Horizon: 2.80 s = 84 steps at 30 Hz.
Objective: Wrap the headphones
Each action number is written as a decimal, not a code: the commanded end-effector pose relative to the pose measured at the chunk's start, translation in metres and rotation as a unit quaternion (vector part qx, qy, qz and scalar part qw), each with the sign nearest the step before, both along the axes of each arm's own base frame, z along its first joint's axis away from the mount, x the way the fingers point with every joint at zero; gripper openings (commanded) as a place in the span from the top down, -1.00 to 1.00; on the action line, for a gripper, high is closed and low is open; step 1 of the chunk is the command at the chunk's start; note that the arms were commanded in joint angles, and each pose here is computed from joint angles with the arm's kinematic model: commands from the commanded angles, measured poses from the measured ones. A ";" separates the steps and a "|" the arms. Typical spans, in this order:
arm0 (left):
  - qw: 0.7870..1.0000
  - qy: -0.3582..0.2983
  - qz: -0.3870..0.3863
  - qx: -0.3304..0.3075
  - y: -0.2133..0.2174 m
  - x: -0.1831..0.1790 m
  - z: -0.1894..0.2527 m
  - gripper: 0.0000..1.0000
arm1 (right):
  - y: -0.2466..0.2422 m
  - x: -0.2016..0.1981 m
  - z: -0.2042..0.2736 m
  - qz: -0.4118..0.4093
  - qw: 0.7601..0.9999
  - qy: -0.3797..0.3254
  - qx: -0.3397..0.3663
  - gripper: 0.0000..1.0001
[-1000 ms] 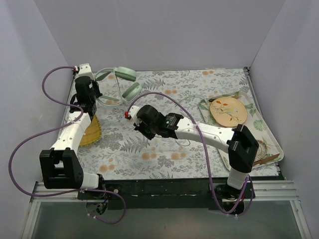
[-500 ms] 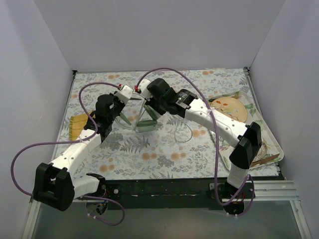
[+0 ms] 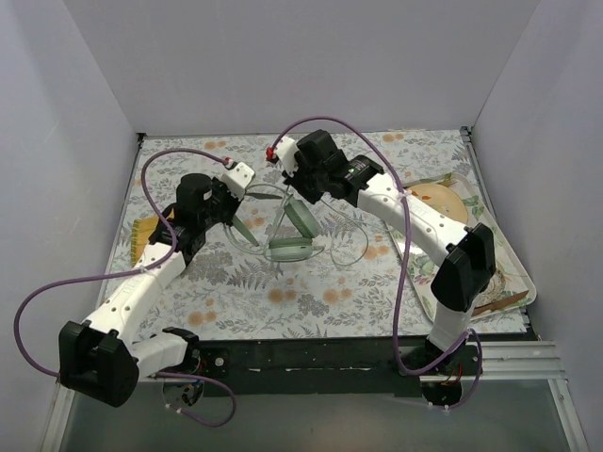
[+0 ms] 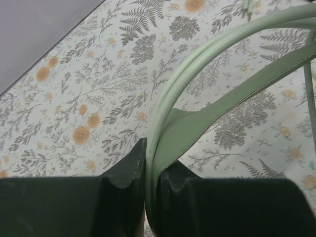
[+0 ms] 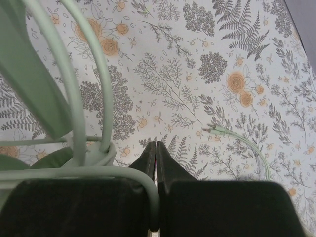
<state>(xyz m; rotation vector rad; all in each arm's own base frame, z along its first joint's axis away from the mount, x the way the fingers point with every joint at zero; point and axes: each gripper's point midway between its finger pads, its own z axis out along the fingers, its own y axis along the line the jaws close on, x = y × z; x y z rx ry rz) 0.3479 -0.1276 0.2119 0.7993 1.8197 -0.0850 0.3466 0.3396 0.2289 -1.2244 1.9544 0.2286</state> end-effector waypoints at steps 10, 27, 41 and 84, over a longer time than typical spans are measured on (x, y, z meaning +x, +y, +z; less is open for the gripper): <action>0.968 0.109 -0.093 -0.204 -0.057 -0.066 0.107 1.00 | 0.014 0.007 0.044 0.125 0.961 0.009 0.246 0.19; 0.956 0.039 -0.047 -0.286 -0.049 -0.062 0.242 1.00 | 0.040 0.001 -0.040 0.108 0.939 0.079 0.318 0.00; 0.931 -0.016 0.071 -0.357 -0.009 -0.021 0.283 1.00 | 0.013 -0.033 -0.123 0.071 0.946 0.155 0.276 0.10; 0.955 -0.192 0.219 0.058 0.103 0.061 0.061 1.00 | -0.004 -0.070 0.017 0.016 0.998 -0.041 -0.043 0.97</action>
